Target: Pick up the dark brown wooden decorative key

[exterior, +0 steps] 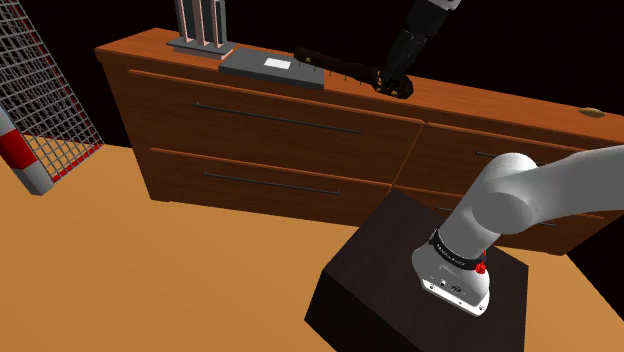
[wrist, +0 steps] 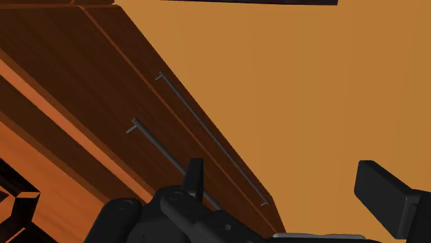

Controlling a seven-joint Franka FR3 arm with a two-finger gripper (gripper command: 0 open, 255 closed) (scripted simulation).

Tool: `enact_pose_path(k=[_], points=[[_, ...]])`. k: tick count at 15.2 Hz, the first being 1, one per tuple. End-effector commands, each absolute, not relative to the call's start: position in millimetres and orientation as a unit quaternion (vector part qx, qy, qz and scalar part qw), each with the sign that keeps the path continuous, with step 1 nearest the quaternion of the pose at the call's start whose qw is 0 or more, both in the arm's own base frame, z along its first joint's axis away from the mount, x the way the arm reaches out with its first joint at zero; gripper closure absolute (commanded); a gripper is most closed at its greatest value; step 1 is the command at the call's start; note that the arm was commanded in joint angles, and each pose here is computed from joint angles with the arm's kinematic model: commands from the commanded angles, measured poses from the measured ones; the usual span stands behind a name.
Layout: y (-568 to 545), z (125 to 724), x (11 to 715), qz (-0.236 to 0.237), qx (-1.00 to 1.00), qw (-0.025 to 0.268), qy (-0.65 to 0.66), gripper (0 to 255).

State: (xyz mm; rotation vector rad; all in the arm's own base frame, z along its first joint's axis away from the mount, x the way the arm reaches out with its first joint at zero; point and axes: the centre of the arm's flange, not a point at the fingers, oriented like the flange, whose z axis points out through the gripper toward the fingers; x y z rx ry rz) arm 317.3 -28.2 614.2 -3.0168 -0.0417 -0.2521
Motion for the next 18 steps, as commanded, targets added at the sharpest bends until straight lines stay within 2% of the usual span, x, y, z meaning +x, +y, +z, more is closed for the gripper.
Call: enact_pose_path(k=[1,18], points=[[-28.2,614.2,317.3,-0.083,-0.995,0.057,-0.014,0],[-139.1,578.3,465.0,-0.109,-0.971,-0.095,-0.192,0]])
